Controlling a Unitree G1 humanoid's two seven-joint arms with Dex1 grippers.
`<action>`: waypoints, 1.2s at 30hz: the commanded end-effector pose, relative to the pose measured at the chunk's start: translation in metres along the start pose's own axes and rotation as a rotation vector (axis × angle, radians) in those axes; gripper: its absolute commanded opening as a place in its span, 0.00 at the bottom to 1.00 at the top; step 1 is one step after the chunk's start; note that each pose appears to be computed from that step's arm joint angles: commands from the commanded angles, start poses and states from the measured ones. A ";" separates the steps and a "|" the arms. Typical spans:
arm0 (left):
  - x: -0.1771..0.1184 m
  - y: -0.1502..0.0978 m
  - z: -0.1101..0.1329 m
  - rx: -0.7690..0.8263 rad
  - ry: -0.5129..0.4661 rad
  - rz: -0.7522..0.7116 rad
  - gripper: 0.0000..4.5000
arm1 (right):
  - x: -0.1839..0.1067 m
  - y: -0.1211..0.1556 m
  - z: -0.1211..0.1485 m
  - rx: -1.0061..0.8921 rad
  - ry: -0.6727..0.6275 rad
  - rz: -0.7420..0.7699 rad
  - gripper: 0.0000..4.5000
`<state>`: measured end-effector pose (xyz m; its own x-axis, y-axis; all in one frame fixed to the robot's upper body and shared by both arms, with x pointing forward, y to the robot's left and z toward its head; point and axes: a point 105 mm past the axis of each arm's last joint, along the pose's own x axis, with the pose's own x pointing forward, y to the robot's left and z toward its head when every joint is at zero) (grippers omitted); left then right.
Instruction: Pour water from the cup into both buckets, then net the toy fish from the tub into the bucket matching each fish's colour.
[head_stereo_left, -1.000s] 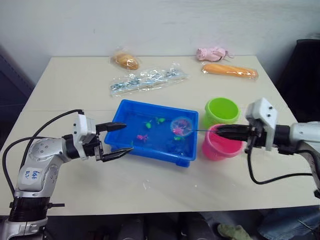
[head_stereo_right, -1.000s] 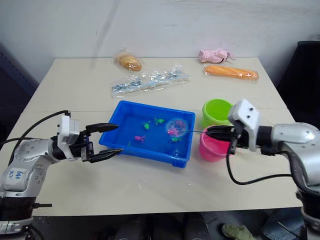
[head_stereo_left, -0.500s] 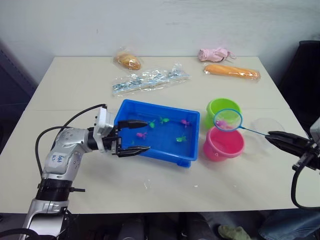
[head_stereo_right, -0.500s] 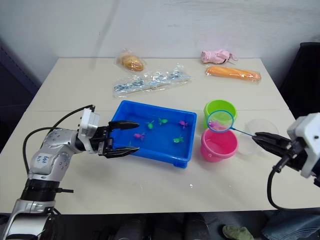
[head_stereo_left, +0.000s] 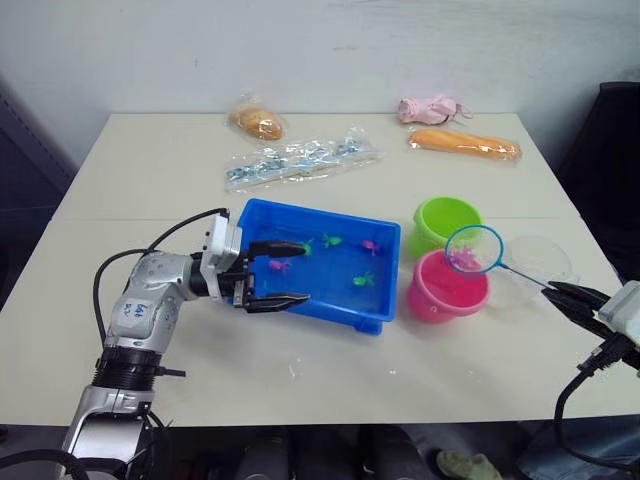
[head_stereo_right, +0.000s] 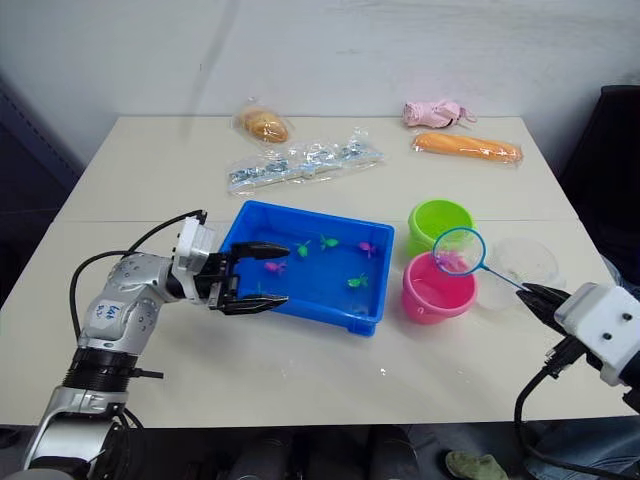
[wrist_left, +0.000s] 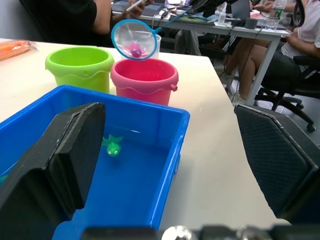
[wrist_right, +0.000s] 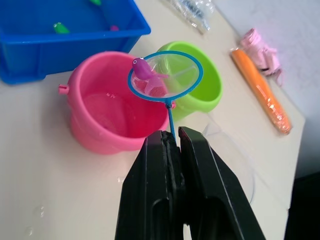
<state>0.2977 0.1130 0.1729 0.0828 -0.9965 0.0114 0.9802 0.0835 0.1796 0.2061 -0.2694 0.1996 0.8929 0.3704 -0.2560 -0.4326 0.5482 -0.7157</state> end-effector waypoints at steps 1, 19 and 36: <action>0.000 0.002 0.005 0.032 -0.009 0.001 0.99 | 0.000 -0.001 0.002 -0.209 0.010 -0.014 0.00; 0.006 0.002 0.008 0.043 -0.035 0.015 0.99 | -0.004 0.014 -0.013 -0.901 -0.094 -0.105 0.00; -0.002 0.009 0.012 0.057 -0.014 0.048 0.99 | -0.002 0.008 0.007 -0.692 -0.176 -0.264 0.00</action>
<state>0.3028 0.1108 0.1772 0.1161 -0.9929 0.0272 0.9725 0.1192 0.1999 0.2017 -0.2724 0.1807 0.9155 0.4013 -0.0303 -0.0128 -0.0462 -0.9989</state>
